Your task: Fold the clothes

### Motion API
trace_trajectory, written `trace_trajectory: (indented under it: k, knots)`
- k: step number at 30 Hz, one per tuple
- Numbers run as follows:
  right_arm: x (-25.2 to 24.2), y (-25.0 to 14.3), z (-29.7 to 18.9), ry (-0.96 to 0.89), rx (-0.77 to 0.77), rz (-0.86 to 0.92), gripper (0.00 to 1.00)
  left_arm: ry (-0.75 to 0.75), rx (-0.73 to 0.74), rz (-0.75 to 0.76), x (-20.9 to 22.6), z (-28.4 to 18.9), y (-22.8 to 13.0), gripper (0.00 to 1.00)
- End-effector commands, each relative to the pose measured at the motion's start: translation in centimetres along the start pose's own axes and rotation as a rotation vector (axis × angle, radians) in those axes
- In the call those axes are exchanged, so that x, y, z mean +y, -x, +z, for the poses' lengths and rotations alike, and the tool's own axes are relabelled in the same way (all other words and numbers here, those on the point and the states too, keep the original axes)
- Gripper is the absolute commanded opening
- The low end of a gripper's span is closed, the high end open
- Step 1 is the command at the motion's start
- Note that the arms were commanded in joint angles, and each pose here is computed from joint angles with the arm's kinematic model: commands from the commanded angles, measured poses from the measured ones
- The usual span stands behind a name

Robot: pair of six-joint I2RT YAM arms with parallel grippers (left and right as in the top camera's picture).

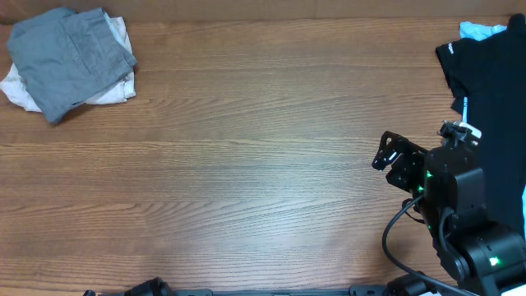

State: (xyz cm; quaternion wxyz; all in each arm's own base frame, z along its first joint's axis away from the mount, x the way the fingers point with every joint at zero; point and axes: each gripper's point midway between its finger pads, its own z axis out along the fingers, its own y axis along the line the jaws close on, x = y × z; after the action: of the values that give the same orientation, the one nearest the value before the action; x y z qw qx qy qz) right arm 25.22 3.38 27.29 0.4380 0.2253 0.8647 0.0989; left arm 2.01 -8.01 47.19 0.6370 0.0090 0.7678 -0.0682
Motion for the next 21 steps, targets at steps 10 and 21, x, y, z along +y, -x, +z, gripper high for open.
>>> trace_trajectory:
  k: [10,21]
  knots:
    - [-2.0,-3.0,1.5,-0.119,0.135,-0.060,1.00,0.014,0.002,0.007,0.2,0.0,0.0,1.00]
    - [-1.9,-2.9,1.9,-0.128,0.137,-0.064,1.00,0.013,0.001,0.008,0.2,0.0,0.0,1.00]
